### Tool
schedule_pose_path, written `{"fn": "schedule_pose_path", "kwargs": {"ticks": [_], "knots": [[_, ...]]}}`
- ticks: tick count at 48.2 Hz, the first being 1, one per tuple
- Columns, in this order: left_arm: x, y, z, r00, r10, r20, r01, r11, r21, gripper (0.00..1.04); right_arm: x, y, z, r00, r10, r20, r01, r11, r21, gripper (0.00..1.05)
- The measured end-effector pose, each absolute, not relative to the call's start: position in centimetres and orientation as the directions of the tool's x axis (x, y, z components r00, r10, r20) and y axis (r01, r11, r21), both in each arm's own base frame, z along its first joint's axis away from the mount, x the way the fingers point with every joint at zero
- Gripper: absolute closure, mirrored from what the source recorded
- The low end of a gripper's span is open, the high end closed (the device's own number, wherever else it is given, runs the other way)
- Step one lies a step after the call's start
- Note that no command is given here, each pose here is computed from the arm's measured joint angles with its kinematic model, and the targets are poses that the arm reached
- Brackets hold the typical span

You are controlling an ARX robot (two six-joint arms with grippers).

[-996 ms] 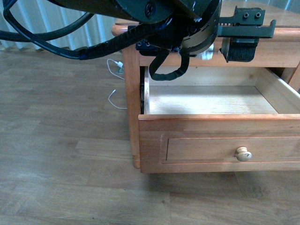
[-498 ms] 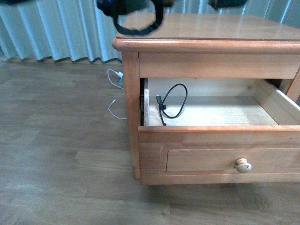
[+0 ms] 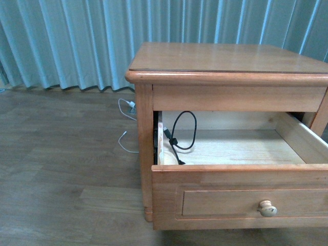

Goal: Put charger into drawer

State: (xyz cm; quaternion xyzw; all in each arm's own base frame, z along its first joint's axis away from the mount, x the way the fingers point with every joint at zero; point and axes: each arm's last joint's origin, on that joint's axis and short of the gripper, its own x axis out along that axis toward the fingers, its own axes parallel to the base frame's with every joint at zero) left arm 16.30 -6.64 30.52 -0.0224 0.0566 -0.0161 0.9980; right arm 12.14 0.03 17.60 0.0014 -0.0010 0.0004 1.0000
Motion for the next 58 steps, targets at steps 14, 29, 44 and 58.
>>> {"fn": "schedule_pose_path", "kwargs": {"ticks": [14, 29, 44, 58], "knots": [[9.8, -0.8, 26.3, 0.987, 0.099, -0.125, -0.12, 0.978, -0.17, 0.06, 12.1, 0.0, 17.6, 1.0, 0.0, 0.002, 0.0, 1.0, 0.003, 0.08], [9.7, -0.1, 25.1, 1.0, 0.001, 0.004, 0.0, 0.997, -0.079, 0.28, 12.1, 0.0, 17.6, 1.0, 0.001, 0.002, -0.001, 1.0, 0.003, 0.08], [9.8, 0.0, 21.3, 1.0, -0.001, -0.006, 0.001, 1.0, -0.017, 0.8, 12.1, 0.0, 17.6, 1.0, 0.001, 0.002, -0.001, 1.0, 0.003, 0.08], [9.8, 0.0, 19.2, 1.0, 0.0, -0.007, 0.0, 1.0, -0.008, 1.01, 12.1, 0.0, 17.6, 1.0, 0.001, 0.002, -0.001, 1.0, 0.003, 0.08]]}}
